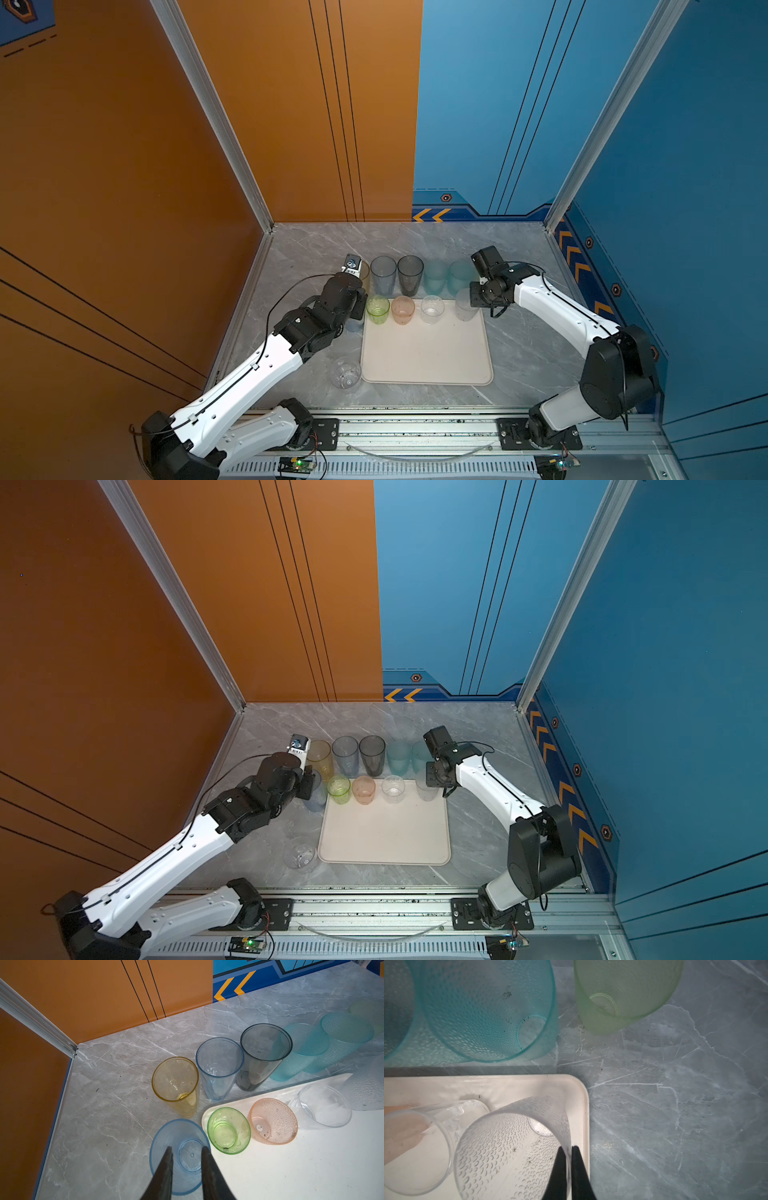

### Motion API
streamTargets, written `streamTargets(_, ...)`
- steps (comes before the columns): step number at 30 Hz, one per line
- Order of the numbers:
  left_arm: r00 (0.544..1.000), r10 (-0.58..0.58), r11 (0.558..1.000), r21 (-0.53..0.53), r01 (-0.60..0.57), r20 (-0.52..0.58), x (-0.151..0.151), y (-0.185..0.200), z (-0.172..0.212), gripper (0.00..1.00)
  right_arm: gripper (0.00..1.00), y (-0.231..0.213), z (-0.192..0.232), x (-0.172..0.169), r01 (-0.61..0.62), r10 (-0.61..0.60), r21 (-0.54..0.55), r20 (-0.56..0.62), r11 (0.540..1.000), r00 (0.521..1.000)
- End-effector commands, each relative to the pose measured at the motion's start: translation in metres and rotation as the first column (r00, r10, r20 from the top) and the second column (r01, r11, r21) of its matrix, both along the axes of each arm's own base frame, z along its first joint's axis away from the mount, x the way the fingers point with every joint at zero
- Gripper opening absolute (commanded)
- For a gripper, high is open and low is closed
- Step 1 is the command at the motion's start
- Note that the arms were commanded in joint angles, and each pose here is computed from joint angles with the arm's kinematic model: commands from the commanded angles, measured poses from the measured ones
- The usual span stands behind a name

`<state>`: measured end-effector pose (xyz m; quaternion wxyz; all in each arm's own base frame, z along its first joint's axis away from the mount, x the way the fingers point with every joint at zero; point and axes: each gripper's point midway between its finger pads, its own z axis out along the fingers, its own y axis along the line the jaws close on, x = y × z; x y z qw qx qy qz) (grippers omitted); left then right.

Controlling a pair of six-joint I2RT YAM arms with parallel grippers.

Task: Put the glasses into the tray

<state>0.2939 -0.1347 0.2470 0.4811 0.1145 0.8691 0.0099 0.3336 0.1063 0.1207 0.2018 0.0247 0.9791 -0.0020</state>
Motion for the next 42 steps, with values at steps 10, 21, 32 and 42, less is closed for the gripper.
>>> streamTargets(10,1.000,-0.006,1.000,0.001,0.006,0.001,0.001,-0.001,0.008,0.26,0.01,-0.003,-0.016,0.011,0.011,-0.011,0.013,-0.013,1.000,1.000)
streamTargets(21,1.000,-0.005,1.000,0.004,0.005,-0.007,0.002,-0.001,0.006,0.26,0.12,-0.003,-0.021,0.013,0.014,-0.014,0.020,-0.019,1.000,1.000)
streamTargets(32,1.000,-0.012,1.000,0.006,0.012,-0.026,0.001,-0.002,0.003,0.24,0.25,0.000,-0.009,0.012,0.010,-0.011,0.049,0.013,0.999,1.000)
streamTargets(42,0.993,-0.001,0.999,0.048,0.007,-0.121,-0.020,0.009,-0.011,0.23,0.40,-0.006,0.033,0.005,0.008,-0.018,0.077,0.132,0.997,0.991)
